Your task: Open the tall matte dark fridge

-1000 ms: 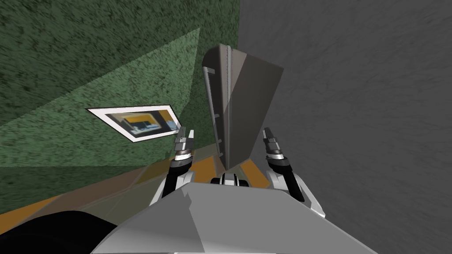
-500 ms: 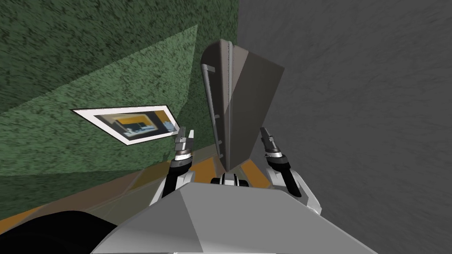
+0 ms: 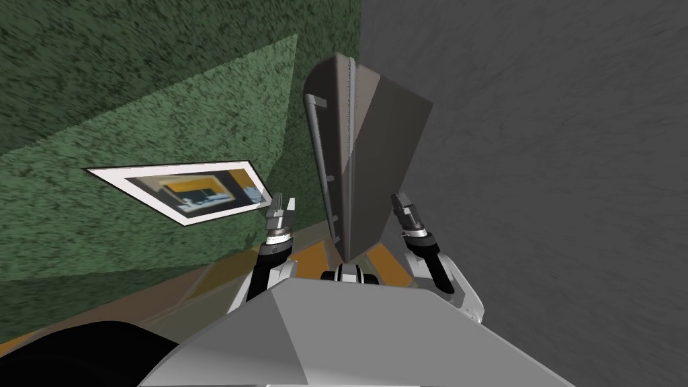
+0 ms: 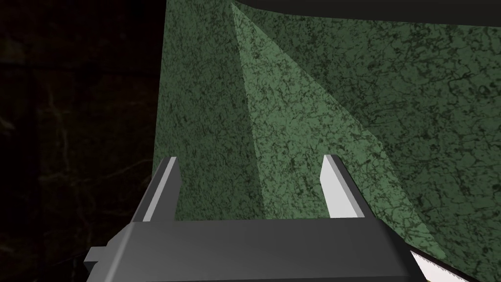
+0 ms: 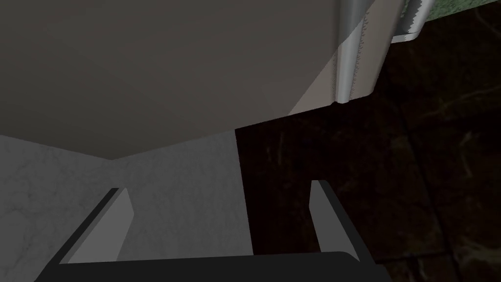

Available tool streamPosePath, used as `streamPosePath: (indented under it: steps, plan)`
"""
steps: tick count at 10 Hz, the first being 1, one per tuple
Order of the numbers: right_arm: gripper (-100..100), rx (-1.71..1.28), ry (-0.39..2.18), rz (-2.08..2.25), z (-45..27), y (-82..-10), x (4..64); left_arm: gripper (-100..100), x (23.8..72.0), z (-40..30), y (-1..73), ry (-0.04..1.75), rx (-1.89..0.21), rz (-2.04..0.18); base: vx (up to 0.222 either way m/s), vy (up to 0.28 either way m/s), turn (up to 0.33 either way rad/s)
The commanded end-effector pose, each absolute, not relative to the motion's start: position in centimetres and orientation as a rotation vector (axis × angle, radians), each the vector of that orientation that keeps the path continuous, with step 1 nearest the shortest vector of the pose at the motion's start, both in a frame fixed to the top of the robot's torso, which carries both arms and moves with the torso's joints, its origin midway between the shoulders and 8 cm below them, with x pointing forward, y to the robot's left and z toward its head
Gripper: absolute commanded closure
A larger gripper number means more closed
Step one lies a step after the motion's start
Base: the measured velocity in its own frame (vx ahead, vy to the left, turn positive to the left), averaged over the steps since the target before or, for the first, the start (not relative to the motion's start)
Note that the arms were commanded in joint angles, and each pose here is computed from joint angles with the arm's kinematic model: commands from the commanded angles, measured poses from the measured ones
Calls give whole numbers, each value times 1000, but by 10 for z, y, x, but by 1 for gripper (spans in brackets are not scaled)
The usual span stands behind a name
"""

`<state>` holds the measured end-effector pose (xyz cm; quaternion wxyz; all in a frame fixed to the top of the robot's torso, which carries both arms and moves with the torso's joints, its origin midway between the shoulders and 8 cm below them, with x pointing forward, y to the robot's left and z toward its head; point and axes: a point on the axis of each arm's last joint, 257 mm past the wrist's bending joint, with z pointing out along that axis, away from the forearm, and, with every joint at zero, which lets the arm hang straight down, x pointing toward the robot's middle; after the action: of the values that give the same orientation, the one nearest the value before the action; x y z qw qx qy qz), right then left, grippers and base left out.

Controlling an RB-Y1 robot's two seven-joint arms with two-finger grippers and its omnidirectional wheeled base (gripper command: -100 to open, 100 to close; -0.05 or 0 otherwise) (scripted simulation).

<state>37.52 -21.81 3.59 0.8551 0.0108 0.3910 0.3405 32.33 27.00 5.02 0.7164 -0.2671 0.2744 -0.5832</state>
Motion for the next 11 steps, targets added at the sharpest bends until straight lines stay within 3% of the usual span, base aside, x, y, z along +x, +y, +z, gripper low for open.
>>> streamPosePath:
  steps: [1, 11]
  plan:
    - [-100, -55, 814, 616, 38, -213, 379, 0, 323, 50, 270, 607, -591, -1291, 32, 52, -37]
    - [-100, -308, 756, 268, 44, -195, 394, 0, 323, 50, 270, 607, -591, -1291, 22, 44, -38]
